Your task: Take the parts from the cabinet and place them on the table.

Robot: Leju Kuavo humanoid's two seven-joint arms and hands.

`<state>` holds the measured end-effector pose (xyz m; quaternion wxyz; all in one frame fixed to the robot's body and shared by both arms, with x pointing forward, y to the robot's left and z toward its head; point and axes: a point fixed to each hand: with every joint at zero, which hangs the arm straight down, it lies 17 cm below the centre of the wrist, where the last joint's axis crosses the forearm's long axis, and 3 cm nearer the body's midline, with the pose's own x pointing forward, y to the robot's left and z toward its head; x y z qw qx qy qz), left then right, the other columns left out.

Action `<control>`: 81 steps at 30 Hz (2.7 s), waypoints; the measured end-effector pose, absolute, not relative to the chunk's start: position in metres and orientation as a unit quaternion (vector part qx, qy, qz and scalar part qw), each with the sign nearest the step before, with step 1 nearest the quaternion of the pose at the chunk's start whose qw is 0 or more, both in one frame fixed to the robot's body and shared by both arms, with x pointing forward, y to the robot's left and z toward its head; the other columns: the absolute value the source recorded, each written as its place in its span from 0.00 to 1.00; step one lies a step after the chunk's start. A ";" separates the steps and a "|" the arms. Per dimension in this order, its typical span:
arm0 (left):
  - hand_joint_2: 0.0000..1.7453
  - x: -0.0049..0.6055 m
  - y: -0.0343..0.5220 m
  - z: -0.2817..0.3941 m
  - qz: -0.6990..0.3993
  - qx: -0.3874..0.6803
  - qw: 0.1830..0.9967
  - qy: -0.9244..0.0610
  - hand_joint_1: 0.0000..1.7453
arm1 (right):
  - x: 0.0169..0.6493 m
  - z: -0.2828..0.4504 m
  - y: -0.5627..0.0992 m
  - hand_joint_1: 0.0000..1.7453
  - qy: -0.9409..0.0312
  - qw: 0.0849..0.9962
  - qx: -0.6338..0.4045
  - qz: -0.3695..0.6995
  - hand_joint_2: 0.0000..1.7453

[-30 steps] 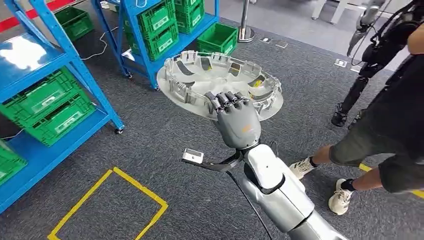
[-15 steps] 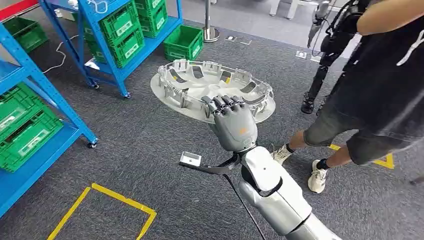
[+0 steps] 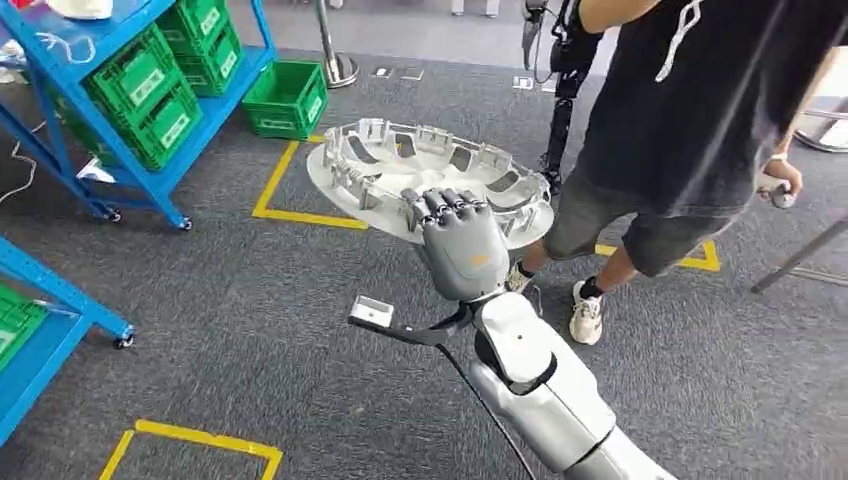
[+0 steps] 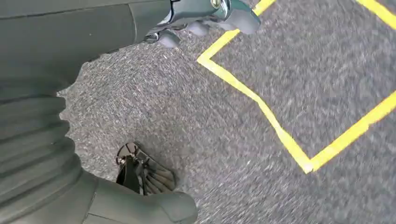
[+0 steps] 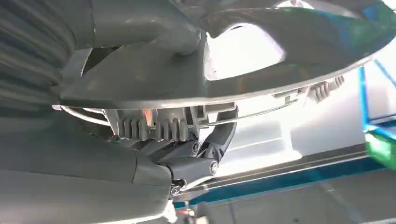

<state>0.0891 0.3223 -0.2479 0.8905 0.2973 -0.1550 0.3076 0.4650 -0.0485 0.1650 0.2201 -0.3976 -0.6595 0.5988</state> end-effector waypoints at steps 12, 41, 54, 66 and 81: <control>1.00 0.075 0.323 -0.249 0.313 0.309 0.889 -0.131 0.00 | 0.462 0.164 -0.043 1.00 -0.662 0.221 -0.393 0.599 1.00; 1.00 0.080 0.320 -0.249 0.306 0.302 0.891 -0.144 0.00 | 0.460 0.156 -0.048 1.00 -0.657 0.226 -0.392 0.603 1.00; 1.00 0.085 0.319 -0.249 0.307 0.294 0.891 -0.157 0.00 | 0.458 0.150 -0.053 1.00 -0.654 0.230 -0.391 0.605 1.00; 1.00 0.079 0.318 -0.250 0.313 0.296 0.891 -0.146 0.00 | 0.460 0.152 -0.053 1.00 -0.655 0.231 -0.391 0.604 1.00; 1.00 0.082 0.315 -0.249 0.313 0.294 0.891 -0.150 0.00 | 0.468 0.155 -0.055 1.00 -0.653 0.227 -0.391 0.607 1.00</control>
